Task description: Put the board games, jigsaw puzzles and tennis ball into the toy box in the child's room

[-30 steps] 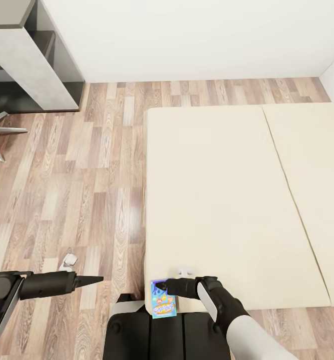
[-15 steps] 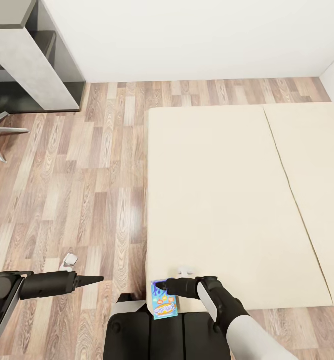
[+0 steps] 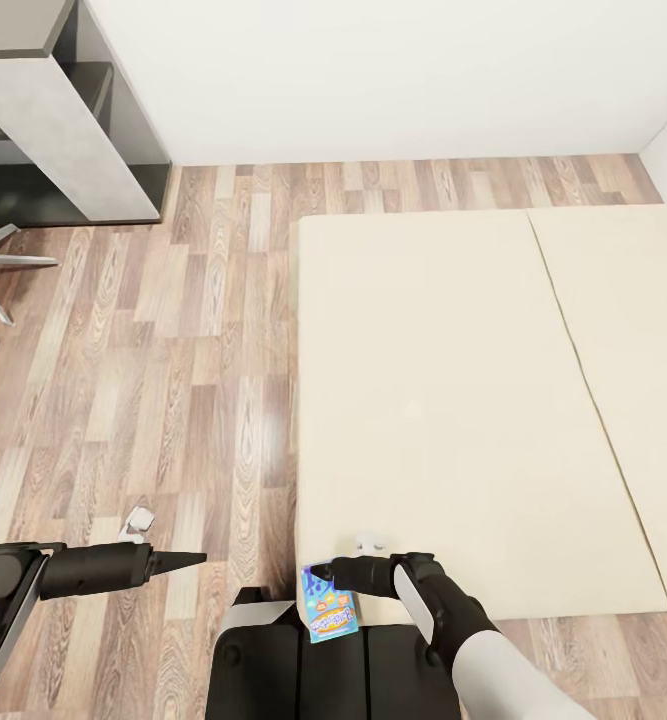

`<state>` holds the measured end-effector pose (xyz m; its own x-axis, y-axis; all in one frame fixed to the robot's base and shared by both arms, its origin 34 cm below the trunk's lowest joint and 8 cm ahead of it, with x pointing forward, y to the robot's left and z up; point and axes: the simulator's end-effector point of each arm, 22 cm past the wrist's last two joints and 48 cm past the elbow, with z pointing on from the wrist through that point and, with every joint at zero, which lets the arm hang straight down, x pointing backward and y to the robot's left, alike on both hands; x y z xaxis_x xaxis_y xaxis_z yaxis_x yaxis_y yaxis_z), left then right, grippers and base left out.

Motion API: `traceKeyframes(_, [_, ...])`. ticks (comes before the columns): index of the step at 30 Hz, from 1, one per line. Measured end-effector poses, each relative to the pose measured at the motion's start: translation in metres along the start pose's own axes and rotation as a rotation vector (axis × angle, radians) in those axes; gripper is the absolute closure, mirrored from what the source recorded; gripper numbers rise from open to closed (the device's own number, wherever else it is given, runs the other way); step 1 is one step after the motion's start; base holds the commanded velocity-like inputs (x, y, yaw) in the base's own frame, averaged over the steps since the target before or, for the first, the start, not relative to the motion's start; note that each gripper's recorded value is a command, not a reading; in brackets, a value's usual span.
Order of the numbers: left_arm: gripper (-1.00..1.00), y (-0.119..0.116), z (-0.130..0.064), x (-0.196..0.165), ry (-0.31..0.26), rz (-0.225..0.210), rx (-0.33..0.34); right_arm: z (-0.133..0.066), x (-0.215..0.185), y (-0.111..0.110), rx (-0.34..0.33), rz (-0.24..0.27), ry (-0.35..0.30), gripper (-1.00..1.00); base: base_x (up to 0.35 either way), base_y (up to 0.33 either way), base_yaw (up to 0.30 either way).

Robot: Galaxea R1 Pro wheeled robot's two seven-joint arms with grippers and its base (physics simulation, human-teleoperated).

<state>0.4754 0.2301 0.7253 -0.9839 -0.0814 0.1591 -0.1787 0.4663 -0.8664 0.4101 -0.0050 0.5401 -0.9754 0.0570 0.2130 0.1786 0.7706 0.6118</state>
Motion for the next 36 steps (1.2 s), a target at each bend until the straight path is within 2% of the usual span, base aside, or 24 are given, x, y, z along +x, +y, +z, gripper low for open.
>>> traceKeyframes(36, [-1.0, -0.0001, 0.0001, 0.0, 0.0, 0.0, 0.0, -0.0001, 0.0001, -0.0001, 0.0, 0.001, 0.0, -1.0, -0.01, 0.03, 0.0])
